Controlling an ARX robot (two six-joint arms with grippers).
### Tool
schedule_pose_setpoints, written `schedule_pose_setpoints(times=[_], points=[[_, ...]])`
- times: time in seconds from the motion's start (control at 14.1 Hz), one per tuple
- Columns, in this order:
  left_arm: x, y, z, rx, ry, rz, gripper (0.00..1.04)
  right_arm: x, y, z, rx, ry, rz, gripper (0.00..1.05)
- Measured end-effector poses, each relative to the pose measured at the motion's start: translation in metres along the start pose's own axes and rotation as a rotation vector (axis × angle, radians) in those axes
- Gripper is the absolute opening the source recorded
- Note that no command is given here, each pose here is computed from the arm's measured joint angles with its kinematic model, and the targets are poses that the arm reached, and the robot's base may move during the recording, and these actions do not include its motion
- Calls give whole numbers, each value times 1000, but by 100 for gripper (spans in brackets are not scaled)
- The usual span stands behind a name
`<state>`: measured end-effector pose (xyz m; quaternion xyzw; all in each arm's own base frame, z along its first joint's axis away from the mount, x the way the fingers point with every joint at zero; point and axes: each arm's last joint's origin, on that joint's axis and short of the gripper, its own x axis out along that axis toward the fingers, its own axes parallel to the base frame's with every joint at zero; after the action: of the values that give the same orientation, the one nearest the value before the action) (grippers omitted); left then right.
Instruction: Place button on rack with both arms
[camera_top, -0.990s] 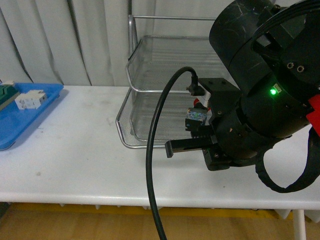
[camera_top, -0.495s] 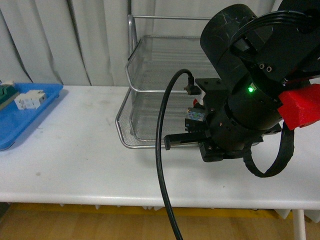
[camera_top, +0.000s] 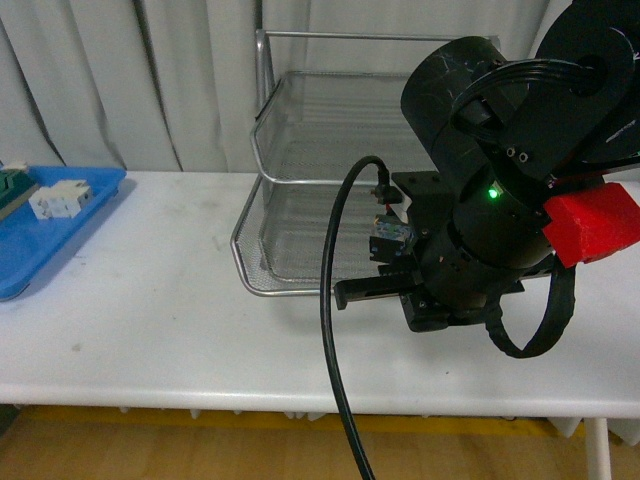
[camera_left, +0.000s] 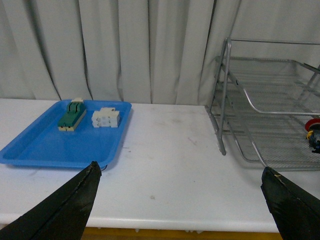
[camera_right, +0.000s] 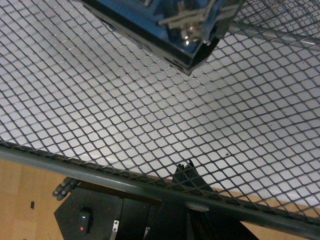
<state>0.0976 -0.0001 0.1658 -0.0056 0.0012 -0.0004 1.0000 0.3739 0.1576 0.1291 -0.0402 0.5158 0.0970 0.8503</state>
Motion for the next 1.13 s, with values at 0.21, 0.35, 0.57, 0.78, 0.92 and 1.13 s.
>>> schedule_pose_setpoints(times=[0.21, 0.35, 0.57, 0.78, 0.92, 1.13], points=[[0, 0, 0, 0, 0, 0, 98, 4, -4, 1, 7, 5, 5, 2], [0, 0, 0, 0, 0, 0, 98, 5, -8, 1, 13, 8, 3, 2], [0, 0, 0, 0, 1, 0, 98, -1, -21, 30, 28, -120, -30, 2], [0, 0, 0, 0, 0, 0, 98, -6, -25, 36, 28, -140, -47, 2], [0, 0, 0, 0, 0, 0, 98, -6, -25, 36, 27, -143, -44, 2], [0, 0, 0, 0, 0, 0, 98, -4, -26, 34, 22, -120, -44, 2]])
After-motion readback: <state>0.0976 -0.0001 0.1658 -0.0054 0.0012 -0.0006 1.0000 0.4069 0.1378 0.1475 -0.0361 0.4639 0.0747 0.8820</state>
